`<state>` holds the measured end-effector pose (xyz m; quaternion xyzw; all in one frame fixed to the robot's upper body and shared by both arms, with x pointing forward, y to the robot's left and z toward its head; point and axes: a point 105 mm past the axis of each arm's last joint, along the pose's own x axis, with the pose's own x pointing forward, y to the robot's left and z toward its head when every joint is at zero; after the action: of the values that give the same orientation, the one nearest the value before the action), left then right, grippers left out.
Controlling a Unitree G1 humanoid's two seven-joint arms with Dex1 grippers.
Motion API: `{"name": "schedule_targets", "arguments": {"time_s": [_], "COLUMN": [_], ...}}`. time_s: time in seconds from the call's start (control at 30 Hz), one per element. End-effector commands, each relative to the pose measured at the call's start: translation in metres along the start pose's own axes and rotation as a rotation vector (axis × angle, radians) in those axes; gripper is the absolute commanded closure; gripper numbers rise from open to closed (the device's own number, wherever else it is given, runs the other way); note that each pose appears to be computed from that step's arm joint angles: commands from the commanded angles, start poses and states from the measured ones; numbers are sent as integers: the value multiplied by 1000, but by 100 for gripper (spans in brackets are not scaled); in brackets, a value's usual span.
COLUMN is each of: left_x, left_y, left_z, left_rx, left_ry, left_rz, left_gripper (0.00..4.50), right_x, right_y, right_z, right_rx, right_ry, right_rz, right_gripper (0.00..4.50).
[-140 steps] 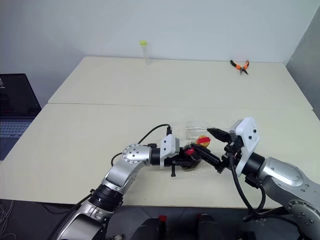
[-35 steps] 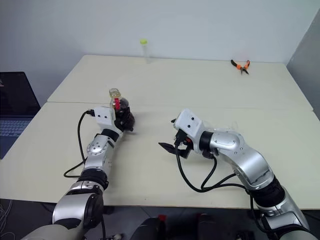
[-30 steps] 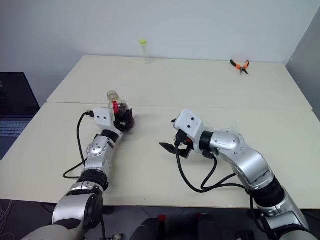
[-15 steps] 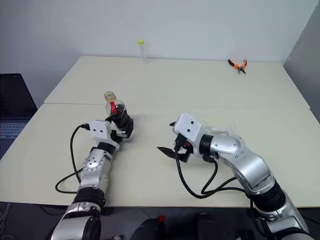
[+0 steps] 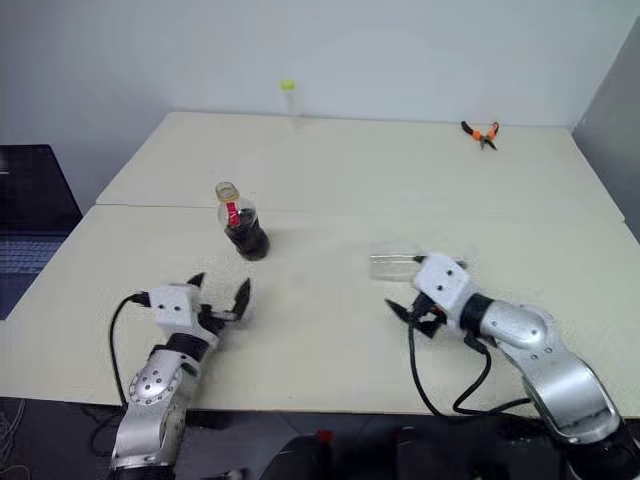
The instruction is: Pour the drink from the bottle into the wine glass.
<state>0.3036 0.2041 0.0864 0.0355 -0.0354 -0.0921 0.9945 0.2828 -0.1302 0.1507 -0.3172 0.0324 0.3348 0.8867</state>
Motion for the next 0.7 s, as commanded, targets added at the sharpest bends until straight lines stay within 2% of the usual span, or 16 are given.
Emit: {"name": "schedule_targets", "arguments": {"time_s": [0.03,0.17,0.27,0.47,0.7], "left_x": [1,-1,-2,6,21], "left_y": [-26,-53,-67,-79,-90], "left_z": [22,23,25,39,50], "left_rx": [0,28,43,110,125], "left_ry": [-42,14,58,74,17], "left_rz": [-178,-447,-634,-889,-941], "left_gripper": [5,5,5,5,5], "right_x": [-9,-6,2,23,45], "right_y": [-24,-29,-24,-13,-24], "right_z": [0,-22,-32,-52,-70], "right_rx": [-178,-503,-643,-766,-849], "right_ry": [-12,108,155,242,367], "right_rz": [-205,-358,-410,-478,-537], "right_gripper": [0,0,0,0,0]}}
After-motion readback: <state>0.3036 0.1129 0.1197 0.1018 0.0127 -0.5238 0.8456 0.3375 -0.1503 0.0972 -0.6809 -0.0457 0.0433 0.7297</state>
